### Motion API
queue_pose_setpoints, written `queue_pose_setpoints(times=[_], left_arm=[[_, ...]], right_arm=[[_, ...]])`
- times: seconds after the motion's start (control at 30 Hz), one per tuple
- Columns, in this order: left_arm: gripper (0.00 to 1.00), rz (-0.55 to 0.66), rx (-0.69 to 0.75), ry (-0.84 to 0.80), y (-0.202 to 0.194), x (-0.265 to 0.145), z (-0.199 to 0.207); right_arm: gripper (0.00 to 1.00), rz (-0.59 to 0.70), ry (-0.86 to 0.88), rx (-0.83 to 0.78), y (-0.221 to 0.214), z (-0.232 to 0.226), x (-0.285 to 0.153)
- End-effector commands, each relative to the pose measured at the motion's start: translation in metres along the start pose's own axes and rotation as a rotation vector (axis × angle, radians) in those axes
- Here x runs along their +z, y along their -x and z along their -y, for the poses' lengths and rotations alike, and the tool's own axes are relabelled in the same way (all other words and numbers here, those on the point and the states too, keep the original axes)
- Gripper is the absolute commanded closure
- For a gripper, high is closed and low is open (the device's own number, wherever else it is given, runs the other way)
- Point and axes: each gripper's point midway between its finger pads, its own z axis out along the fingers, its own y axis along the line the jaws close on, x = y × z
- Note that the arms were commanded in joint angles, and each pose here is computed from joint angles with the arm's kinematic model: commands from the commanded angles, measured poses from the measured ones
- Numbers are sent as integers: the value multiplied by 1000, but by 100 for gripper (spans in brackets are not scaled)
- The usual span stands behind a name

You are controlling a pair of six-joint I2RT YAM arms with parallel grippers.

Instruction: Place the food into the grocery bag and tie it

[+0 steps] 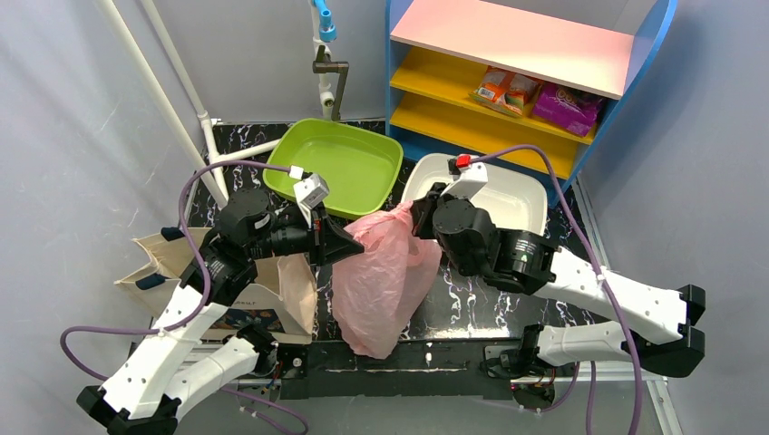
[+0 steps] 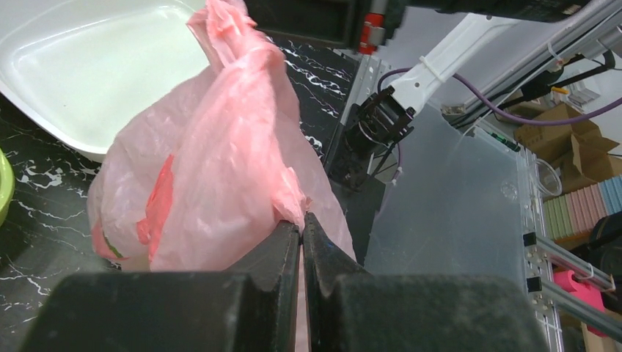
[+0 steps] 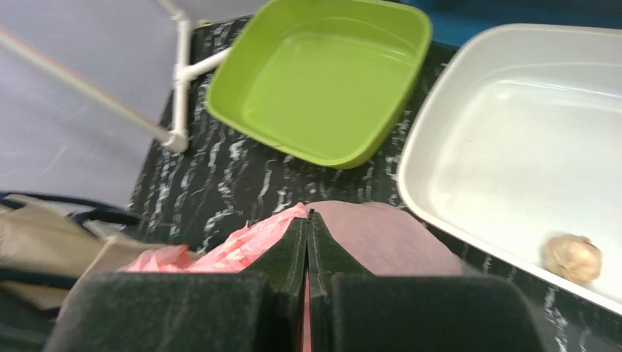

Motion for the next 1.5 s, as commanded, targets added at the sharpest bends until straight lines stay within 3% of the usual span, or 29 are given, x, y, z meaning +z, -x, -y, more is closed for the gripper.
queue_pose_setpoints(times=[0.0,0.27,0.5,0.63,0.8,0.87,0.93,1.03,1.13,1.3,1.47], left_arm=[[100,-9,50,-82,5,-5,19],[100,-43,83,-161,1,-16,39],[100,-76,79,-95,-28,-33,35],[100,-62,62,-43,-50,-55,42],[98,-28,48,33,-47,-62,36],[48,2,56,15,-26,-61,44],[32,21,78,13,0,-63,52],[27,-3,54,9,18,-59,55],[25,-56,-37,-11,21,-53,58],[36,-165,-253,56,4,-45,46],[42,-194,-422,178,-17,-45,29]], right_arm=[[99,33,-219,55,12,47,10],[99,-66,-409,85,-11,111,54],[99,-154,-485,95,-43,152,91],[99,-169,-409,15,-46,164,109],[99,-193,-10,-47,-22,80,82],[99,-197,60,-85,-12,51,57],[99,-180,114,-103,-9,28,43],[99,-169,151,-103,-9,9,34],[99,-173,146,-112,-15,3,34],[99,-166,76,-92,-15,9,38],[99,-175,-36,-110,-10,20,44]])
